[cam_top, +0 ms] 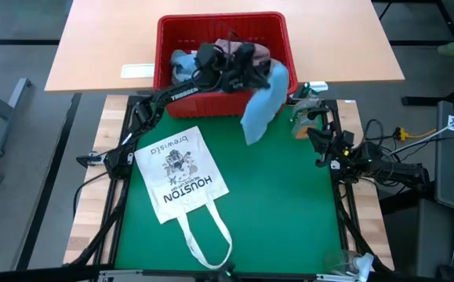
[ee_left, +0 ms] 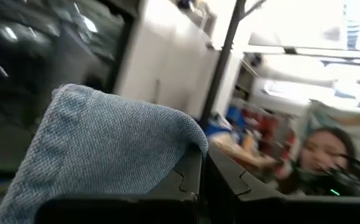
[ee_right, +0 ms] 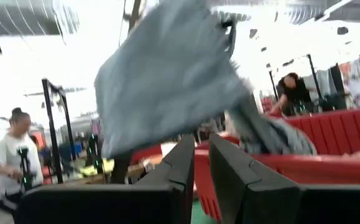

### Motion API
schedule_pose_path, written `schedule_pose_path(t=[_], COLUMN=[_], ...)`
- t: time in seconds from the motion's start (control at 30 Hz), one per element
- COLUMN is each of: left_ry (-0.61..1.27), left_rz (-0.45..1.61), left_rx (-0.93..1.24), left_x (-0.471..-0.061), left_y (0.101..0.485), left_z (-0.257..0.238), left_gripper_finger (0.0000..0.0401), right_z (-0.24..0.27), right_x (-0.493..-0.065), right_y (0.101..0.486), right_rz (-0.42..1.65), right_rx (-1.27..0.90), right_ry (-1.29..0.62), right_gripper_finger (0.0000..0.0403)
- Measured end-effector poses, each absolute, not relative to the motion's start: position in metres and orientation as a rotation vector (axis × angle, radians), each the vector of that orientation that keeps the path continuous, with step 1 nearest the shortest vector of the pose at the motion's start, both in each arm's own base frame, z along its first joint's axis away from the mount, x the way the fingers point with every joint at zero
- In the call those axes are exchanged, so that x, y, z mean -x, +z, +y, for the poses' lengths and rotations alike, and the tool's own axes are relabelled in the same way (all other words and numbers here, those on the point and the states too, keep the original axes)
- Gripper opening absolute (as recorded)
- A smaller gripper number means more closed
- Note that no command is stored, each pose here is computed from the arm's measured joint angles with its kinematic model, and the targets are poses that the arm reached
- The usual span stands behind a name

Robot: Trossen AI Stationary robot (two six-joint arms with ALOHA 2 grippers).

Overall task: Fold laundry
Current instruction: Remove the light blue pants from the red bin

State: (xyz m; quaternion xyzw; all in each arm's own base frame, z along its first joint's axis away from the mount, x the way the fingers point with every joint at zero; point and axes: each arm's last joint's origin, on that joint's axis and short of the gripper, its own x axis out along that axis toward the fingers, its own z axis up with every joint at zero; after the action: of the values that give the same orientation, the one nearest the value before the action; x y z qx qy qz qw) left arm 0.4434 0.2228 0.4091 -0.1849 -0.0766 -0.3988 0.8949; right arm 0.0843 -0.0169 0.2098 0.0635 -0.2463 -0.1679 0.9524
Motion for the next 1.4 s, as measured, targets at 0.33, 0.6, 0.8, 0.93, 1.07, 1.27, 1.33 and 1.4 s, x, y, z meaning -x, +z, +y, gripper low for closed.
schedule_pose_path(t=[0.33,0.6,0.8,0.93,1.07,1.27,1.33,1.4], left_ry=[-0.985,-0.981,-0.92,-0.867,-0.827,-0.787,-0.77,-0.759], left_rz=[0.003,0.069,0.089,0.1,0.109,0.127,0.138,0.143], left_rx=[0.362,0.373,0.358,0.346,0.322,0.292,0.278,0.264], left_x=[-0.48,-0.5,-0.509,-0.513,-0.516,-0.519,-0.52,-0.521], left_y=[0.386,0.353,0.325,0.31,0.298,0.288,0.285,0.283], left_z=[0.164,0.142,0.134,0.129,0.123,0.116,0.114,0.113], left_gripper_finger=[0.0002,0.0006,0.0007,0.0007,0.0007,0.0007,0.0007,0.0008], right_z=[-0.017,-0.015,-0.015,-0.013,-0.012,-0.013,-0.013,-0.013], right_x=[-0.083,-0.074,-0.072,-0.075,-0.081,-0.093,-0.097,-0.101], right_y=[0.212,0.24,0.248,0.246,0.244,0.238,0.236,0.235], right_rz=[-0.522,-0.555,-0.452,-0.401,-0.358,-0.271,-0.24,-0.221], right_rx=[-0.13,-0.135,-0.176,-0.193,-0.182,-0.172,-0.172,-0.17], right_ry=[-0.339,-0.317,-0.302,-0.243,-0.18,-0.169,-0.173,-0.165], right_gripper_finger=[0.0085,0.0203,0.0246,0.025,0.0249,0.025,0.025,0.025])
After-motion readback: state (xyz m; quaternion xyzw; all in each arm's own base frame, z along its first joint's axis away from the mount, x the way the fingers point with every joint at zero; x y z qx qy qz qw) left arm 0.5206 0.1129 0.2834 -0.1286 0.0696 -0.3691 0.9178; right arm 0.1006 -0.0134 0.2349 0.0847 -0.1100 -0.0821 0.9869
